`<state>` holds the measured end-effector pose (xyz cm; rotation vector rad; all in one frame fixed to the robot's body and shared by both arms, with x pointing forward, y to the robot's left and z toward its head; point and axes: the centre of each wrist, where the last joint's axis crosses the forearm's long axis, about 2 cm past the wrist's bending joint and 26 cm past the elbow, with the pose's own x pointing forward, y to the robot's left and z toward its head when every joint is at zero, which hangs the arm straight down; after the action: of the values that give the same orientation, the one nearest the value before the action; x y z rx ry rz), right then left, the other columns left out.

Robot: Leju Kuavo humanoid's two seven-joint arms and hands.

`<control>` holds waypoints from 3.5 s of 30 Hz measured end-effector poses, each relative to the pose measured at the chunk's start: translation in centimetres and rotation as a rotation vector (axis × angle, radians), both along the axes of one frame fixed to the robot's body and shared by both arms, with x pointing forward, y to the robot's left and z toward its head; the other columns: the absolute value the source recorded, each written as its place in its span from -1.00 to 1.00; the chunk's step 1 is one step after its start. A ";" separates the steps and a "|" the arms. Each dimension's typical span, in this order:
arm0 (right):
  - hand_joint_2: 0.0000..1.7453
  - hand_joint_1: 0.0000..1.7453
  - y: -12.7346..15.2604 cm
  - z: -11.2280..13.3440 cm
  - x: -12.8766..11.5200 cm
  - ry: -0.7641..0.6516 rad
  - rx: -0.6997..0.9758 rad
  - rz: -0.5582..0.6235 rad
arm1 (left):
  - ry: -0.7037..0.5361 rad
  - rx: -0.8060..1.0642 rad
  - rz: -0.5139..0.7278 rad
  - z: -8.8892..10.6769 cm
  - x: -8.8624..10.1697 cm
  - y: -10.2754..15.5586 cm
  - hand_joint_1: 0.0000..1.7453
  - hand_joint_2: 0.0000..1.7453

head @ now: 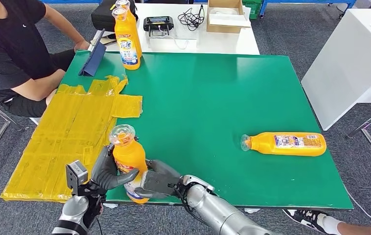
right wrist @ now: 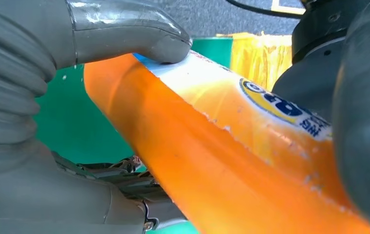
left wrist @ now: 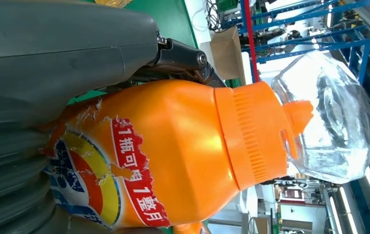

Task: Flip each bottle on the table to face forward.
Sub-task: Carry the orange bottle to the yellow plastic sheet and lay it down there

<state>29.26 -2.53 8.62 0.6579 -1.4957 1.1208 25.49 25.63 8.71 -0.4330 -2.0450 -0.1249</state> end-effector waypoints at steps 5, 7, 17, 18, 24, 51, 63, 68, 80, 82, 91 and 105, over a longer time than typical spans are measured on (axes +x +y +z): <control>1.00 1.00 -1.1 0.7 1.7 -0.033 0.009 -0.050 | -0.018 0.005 -0.005 0.1 0.0 0.5 1.00 1.00; 1.00 1.00 -1.7 1.0 2.3 -0.041 0.019 -0.071 | -0.029 0.006 -0.001 0.3 0.0 0.7 1.00 1.00; 1.00 -1.00 -6.6 4.0 6.9 -0.232 0.051 -0.327 | -0.116 0.156 0.110 1.4 -0.9 2.5 1.00 1.00; 1.00 -1.00 -7.4 4.3 7.5 -0.247 0.052 -0.352 | -0.132 0.184 0.135 1.6 -1.1 2.6 1.00 1.00; 1.00 -1.00 -12.1 5.6 9.7 -0.316 0.059 -0.463 | -0.223 0.286 0.274 3.2 -1.8 3.3 1.00 1.00; 1.00 -1.00 -25.5 5.9 10.8 -0.399 -0.030 -0.613 | -0.391 1.443 1.227 7.1 4.6 4.2 1.00 1.00; 1.00 -1.00 -25.9 6.2 11.1 -0.410 -0.024 -0.627 | -0.606 1.835 0.430 -4.2 -0.2 -2.3 1.00 1.00; 1.00 -1.00 -25.8 6.2 11.2 -0.411 -0.024 -0.631 | -0.482 1.872 0.455 -4.1 2.9 -0.8 1.00 1.00; 1.00 -1.00 -25.5 6.0 11.1 -0.403 -0.029 -0.629 | -0.361 1.844 0.460 -4.2 4.4 -0.7 1.00 1.00; 1.00 -1.00 -25.4 5.9 11.1 -0.401 -0.028 -0.628 | -0.352 1.841 0.463 -4.2 4.5 -0.7 0.50 1.00; 1.00 -1.00 -25.2 5.8 11.1 -0.401 -0.038 -0.625 | -0.325 1.819 0.520 -4.2 4.5 -0.8 -1.00 1.00; 1.00 -1.00 -25.1 3.9 8.9 -0.448 -0.132 -0.579 | -0.298 1.702 0.864 -3.6 2.0 1.7 -1.00 1.00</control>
<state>38.12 -27.66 12.50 -0.1410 -1.8098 0.9274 27.53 27.36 5.11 1.5156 -1.5011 -1.2610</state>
